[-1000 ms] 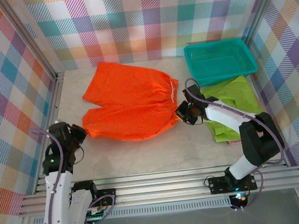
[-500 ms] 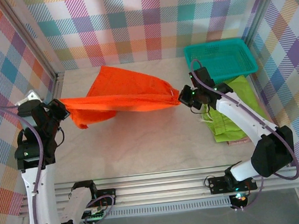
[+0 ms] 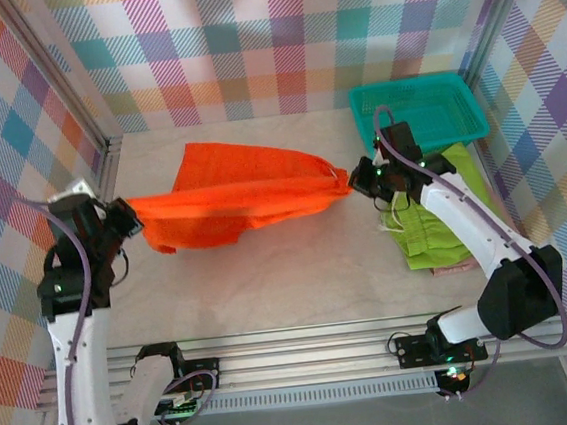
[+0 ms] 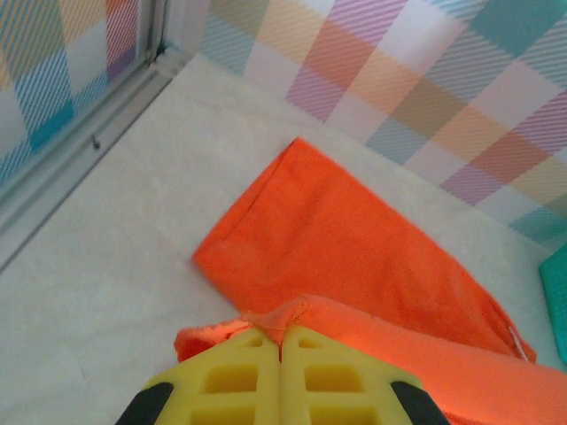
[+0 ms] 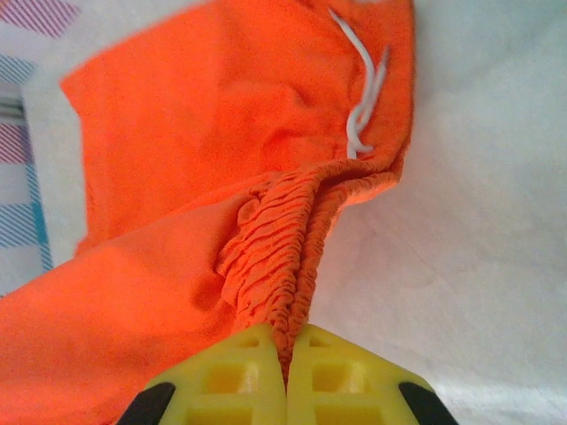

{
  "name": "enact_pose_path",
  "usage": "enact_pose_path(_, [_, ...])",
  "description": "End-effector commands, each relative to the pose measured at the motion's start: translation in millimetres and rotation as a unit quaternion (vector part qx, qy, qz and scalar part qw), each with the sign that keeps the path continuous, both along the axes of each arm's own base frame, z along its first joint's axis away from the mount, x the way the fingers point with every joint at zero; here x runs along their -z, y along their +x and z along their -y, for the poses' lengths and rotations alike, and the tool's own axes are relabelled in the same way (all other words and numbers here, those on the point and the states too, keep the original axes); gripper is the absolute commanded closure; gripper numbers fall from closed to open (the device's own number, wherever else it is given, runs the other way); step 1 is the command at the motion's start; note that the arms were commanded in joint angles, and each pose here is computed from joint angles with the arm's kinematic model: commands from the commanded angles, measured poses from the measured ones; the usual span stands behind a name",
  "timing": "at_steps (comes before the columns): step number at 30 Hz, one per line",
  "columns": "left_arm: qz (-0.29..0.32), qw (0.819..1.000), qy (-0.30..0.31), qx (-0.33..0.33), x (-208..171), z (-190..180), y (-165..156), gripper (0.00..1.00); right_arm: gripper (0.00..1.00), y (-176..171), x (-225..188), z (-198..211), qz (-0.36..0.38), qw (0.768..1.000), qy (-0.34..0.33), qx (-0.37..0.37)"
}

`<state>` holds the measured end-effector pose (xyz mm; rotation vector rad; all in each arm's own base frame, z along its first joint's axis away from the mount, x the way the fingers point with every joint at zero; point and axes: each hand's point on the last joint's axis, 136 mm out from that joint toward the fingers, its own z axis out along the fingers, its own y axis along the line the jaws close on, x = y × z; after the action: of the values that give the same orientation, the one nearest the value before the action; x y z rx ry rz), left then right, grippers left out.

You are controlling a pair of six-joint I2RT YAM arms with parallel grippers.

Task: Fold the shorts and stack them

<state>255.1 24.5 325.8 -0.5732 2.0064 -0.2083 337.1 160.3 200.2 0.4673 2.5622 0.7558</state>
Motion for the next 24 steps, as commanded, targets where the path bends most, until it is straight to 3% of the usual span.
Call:
enact_pose_path(1, [-0.032,0.999,-0.04,-0.01,38.3,5.4,-23.9,0.98,1.0,-35.8,29.8,-1.9,-0.048,0.999,0.014,-0.018])
enact_pose_path(5, [-0.035,0.998,-0.052,-0.014,53.3,7.5,-37.5,0.98,1.0,-62.5,51.3,-2.3,-0.068,0.997,0.004,-0.028])
enact_pose_path(11, [-0.012,0.999,-0.022,-0.022,11.4,-2.0,-16.0,0.98,1.0,-53.3,37.5,3.9,-0.046,0.999,-0.019,-0.018])
enact_pose_path(19, [-0.013,1.0,-0.017,-0.013,-8.7,-7.3,75.2,0.98,1.0,3.3,22.8,1.6,-0.035,0.998,-0.051,0.01])
enact_pose_path(24, [-0.024,1.0,-0.017,-0.004,-2.3,-9.9,137.4,0.96,1.0,39.2,24.3,-1.2,-0.039,0.997,-0.056,0.023])
